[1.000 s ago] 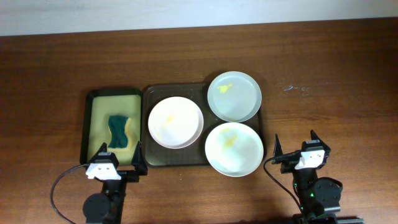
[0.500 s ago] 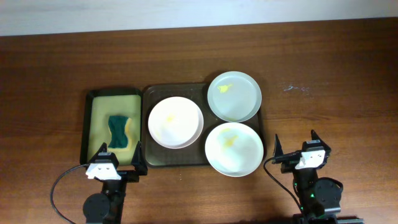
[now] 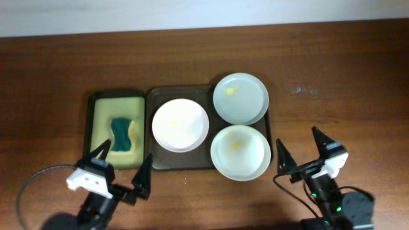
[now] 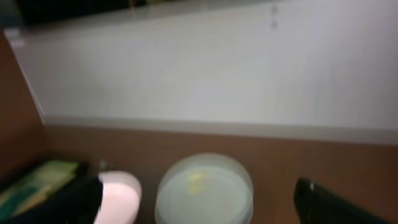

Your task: Clean dirty plates on tray and stack at the side

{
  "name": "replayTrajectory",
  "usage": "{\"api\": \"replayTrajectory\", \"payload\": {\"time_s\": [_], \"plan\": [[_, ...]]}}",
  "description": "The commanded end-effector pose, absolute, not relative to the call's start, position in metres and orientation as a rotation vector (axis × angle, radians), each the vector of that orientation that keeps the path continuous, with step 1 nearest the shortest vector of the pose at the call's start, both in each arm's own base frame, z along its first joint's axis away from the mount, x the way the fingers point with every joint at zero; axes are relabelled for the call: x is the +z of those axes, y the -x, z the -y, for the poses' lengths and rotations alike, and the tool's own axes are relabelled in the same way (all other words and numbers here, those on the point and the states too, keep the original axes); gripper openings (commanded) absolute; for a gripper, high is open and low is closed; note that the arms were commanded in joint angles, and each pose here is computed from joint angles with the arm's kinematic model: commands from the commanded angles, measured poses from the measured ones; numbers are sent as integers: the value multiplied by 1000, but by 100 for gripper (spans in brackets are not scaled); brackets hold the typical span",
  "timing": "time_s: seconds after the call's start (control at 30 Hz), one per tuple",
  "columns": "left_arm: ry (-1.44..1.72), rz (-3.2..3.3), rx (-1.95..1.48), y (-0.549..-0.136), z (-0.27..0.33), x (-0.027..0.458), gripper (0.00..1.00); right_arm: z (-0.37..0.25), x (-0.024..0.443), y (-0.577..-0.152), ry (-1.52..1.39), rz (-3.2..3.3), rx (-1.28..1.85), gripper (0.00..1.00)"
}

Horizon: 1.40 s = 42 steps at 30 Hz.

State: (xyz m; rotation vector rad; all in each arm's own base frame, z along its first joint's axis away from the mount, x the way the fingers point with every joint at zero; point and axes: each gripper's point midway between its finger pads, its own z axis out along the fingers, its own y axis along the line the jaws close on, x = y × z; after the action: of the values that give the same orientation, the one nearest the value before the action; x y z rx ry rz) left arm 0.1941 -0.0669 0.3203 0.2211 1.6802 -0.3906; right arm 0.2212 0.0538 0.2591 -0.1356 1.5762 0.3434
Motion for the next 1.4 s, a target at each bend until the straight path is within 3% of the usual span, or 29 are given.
{"api": "replayTrajectory", "payload": {"time_s": [0.0, 0.07, 0.17, 0.2, 0.23, 0.27, 0.3, 0.33, 0.37, 0.4, 0.43, 0.47, 0.5, 0.6, 0.77, 0.8, 0.83, 1.0, 1.07, 1.13, 1.23, 1.37], "plan": [[-234, -1882, -304, -222, 59, 367, 99, -56, 320, -227, 108, -1721, 389, 98], [-223, -2052, -323, -245, 60, 365, 99, -67, 333, -239, 145, -2023, 447, 98], [-179, -2347, -324, -286, 58, 310, 99, -71, 329, -275, 65, -2443, 518, 98], [-158, -2404, -289, -293, 52, 296, 93, -72, 325, -285, 55, -2493, 528, 98], [-73, -2510, -221, -304, 41, 270, 33, -90, 304, -298, 72, -2607, 679, 86], [3, -2577, -171, -308, 32, 254, 9, -105, 287, -302, 91, -2680, 781, 37], [82, -2677, -81, -311, 20, 229, 0, -120, 263, -305, 130, -2780, 791, 18], [94, -2740, -46, -315, 16, 212, 0, -136, 239, -306, 199, -2872, 730, 18], [102, -2799, -15, -320, 13, 194, 10, -156, 208, -307, 269, -2971, 612, 30], [123, -2843, 51, -323, 3, 180, 22, -170, 185, -310, 296, -3030, 514, 56], [150, -2875, 100, -326, -6, 169, 41, -194, 161, -315, 338, -3064, 486, 79], [237, -2909, 170, -327, -20, 156, 71, -217, 133, -321, 324, -3101, 481, 79], [345, -2937, 251, -327, -36, 141, 74, -238, 100, -327, 317, -3135, 470, 65], [415, -2989, 259, -332, -48, 116, 52, -264, 34, -342, 318, -3162, 432, 50], [415, -2985, 259, -337, -48, 110, 47, -252, 9, -362, 282, -3119, 237, 16], [415, -2983, 258, -338, -48, 110, 46, -250, 9, -367, 281, -3096, 211, 5], [415, -2979, 257, -339, -48, 110, 41, -254, 10, -378, 280, -3047, 226, 4], [415, -2947, 251, -347, -48, 111, 40, -265, 20, -405, 524, -2888, 236, 9], [415, -2946, 250, -347, -48, 110, 40, -263, 45, -417, 498, -2873, 244, 51], [415, -2958, 253, -344, -48, 107, 40, -255, 58, -405, 499, -2945, 222, 59], [416, -2964, 254, -342, -48, 103, 40, -252, 43, -367, 394, -3116, 262, 55], [414, -2964, 225, -343, -45, 102, 41, -255, 7, -354, 337, -3132, 237, 32]]}}
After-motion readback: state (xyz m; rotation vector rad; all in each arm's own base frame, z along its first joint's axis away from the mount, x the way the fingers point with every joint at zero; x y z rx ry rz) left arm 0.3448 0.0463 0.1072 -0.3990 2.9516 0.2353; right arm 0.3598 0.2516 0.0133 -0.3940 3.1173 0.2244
